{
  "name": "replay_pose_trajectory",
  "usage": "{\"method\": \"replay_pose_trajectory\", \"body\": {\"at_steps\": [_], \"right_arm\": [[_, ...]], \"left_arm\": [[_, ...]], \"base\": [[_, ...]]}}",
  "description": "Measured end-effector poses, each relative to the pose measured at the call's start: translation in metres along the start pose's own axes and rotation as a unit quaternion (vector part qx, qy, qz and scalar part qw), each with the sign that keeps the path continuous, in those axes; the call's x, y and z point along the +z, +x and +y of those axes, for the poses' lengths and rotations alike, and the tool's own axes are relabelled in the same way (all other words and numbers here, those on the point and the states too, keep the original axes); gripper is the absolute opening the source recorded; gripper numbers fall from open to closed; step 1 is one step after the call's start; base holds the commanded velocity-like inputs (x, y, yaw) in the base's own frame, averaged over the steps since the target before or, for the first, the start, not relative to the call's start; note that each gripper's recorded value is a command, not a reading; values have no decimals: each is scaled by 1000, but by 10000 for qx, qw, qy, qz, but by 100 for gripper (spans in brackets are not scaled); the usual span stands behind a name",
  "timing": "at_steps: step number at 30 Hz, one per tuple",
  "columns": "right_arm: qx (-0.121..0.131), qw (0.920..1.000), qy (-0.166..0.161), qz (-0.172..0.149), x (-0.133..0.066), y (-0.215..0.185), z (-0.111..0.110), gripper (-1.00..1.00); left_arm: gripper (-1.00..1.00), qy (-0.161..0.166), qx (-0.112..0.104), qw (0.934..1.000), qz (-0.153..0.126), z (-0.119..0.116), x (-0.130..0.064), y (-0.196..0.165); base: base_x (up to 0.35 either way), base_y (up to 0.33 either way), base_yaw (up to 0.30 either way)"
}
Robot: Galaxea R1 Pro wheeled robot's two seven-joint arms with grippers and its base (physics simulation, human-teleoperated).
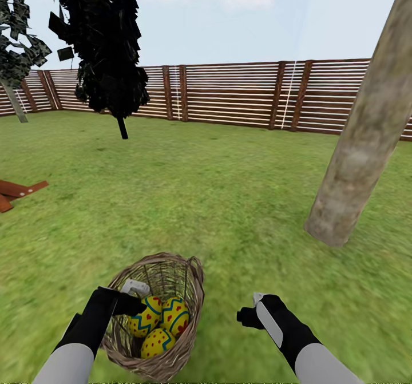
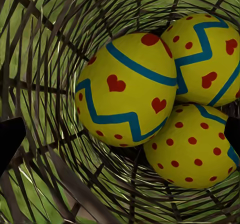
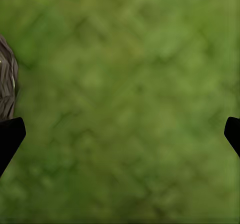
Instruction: Take the three Easter eggs out of the wicker basket on the lawn in the garden, then place them on the lawn next to a single tree (choose any tree) so that all three eggs are next to the same tree and none are left in the basket.
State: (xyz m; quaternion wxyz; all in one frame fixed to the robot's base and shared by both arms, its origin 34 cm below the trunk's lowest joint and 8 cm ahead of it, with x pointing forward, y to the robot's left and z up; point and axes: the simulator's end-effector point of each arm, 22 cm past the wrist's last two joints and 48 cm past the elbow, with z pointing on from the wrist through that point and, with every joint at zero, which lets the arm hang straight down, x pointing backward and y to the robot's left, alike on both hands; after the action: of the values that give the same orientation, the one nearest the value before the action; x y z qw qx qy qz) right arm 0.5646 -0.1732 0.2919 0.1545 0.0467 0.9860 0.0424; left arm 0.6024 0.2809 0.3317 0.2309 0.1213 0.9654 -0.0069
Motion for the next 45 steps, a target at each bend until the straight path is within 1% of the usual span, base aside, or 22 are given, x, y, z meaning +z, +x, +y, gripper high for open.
{"method": "replay_pose_trajectory", "body": {"at_steps": [2, 5, 17, 24, 28, 45], "right_arm": [[1, 10000, 2, 17, 1, 1, 0, 100], [8, 10000, 11, 99, 8, 7, -1, 100], [35, 9991, 48, 427, 35, 33, -6, 100], [42, 9989, 50, 463, 38, 36, -7, 100], [50, 9984, 57, 555, 46, 43, -8, 100], [49, 9982, 57, 588, 48, 47, -8, 100]], "left_arm": [[100, -25, -6, 10000, -22, 2, -1, -2], [100, -30, -15, 10000, 30, 3, 4, 1], [100, 25, -23, 9995, 328, 0, 30, 27], [100, 31, -16, 9993, 367, -1, 33, 30], [100, 53, -19, 9989, 462, -2, 41, 39], [100, 71, -30, 9987, 497, -3, 43, 42]], "base": [[0, 0, 0], [0, 0, 0], [0, 0, 0], [0, 0, 0], [0, 0, 0], [4, 0, 0]]}}
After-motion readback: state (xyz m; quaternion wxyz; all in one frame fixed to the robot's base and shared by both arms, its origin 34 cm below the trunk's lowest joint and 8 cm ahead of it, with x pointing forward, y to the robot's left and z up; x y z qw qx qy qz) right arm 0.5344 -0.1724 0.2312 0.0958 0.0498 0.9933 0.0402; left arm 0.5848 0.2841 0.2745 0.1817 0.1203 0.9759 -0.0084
